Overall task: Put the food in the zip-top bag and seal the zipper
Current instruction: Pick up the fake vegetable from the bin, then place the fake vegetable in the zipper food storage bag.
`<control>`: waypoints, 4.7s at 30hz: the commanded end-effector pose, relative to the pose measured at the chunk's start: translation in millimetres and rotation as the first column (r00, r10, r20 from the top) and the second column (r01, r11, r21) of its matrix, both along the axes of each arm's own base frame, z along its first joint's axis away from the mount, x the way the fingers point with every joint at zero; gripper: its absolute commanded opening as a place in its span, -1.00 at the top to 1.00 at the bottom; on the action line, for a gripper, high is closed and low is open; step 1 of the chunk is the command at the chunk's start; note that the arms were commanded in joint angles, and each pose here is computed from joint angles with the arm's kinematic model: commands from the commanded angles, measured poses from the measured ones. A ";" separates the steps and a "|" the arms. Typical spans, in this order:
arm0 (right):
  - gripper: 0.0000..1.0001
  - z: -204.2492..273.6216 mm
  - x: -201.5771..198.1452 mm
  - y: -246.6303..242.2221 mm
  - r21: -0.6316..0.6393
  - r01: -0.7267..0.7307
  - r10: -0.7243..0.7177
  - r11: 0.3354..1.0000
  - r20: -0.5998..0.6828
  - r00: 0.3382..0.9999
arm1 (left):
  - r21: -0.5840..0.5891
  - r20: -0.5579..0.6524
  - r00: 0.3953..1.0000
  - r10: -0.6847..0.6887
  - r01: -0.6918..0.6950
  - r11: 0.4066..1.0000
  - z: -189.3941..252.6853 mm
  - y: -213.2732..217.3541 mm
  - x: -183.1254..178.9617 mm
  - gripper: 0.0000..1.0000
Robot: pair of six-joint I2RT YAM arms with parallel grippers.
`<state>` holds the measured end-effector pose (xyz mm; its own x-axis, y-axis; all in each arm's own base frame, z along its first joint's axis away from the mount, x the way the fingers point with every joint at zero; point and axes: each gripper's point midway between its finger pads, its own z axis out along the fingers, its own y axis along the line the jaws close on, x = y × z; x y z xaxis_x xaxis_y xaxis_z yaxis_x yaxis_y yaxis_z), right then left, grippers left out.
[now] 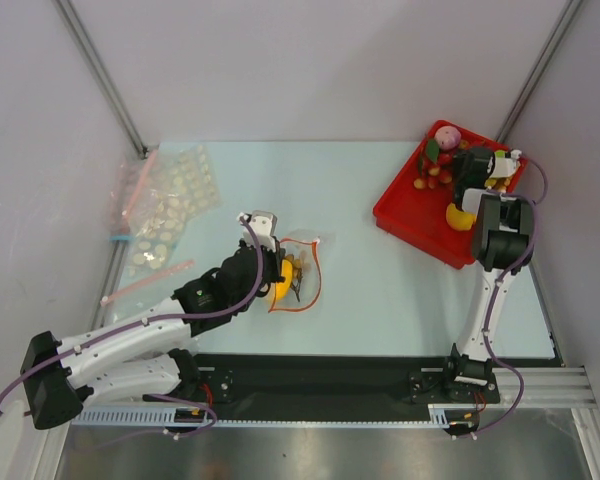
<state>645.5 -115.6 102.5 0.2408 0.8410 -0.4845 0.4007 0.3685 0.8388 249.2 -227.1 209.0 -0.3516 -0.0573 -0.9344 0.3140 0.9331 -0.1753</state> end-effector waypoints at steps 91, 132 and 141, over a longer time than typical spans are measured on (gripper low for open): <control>0.60 171.2 -449.8 435.1 -0.834 -0.397 0.850 0.383 0.150 0.505 | -0.244 0.011 0.980 -0.199 0.196 0.950 58.2 -26.6 -23.0 0.99; -0.42 167.9 -359.9 320.9 -0.603 -0.523 0.619 0.603 -0.060 0.783 | -0.198 0.011 0.994 -0.108 0.108 0.974 46.1 -13.8 -10.9 0.99; -0.85 150.2 -281.1 216.8 -0.408 -0.435 0.430 0.803 -0.109 0.896 | -0.177 0.010 0.997 -0.077 0.078 0.981 42.2 -9.6 -6.7 0.99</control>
